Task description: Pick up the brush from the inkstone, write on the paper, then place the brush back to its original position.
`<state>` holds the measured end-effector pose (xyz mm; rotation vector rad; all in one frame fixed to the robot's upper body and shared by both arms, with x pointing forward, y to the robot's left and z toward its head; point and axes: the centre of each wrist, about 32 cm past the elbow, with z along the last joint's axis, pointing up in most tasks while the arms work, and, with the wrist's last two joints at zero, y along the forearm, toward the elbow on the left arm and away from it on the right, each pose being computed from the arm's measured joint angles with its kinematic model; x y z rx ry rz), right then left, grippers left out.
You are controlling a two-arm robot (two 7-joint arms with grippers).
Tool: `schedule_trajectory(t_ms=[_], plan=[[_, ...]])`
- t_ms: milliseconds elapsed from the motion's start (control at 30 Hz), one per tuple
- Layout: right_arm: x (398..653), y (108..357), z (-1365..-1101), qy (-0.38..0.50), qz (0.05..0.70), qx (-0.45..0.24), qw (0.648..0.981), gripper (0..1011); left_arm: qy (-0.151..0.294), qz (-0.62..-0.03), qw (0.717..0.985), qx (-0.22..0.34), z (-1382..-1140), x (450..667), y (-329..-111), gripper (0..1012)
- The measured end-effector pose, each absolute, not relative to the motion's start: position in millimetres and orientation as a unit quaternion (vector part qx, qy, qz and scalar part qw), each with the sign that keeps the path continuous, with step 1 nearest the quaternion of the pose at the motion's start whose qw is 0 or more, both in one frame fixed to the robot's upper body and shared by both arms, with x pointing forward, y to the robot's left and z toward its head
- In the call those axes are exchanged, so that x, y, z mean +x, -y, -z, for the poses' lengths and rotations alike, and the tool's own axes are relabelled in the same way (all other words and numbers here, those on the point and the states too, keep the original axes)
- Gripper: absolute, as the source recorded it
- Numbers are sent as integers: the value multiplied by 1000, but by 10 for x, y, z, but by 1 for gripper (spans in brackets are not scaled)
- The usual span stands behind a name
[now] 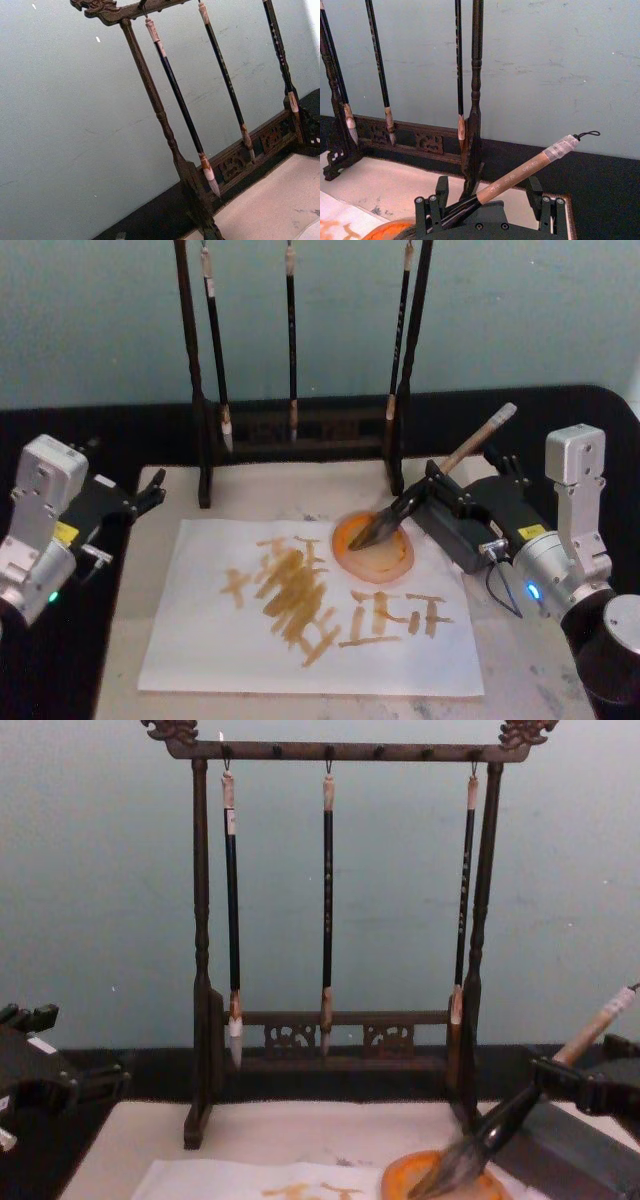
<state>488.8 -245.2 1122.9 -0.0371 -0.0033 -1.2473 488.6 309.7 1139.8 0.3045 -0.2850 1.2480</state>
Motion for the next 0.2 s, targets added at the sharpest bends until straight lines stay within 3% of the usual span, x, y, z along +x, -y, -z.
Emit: schedule_trajectory(t_ms=[200], plan=[[4888,2452,-11229,2,584,-17,812,1000,132,-580,791,142,-11398,4886,-3097,1010]])
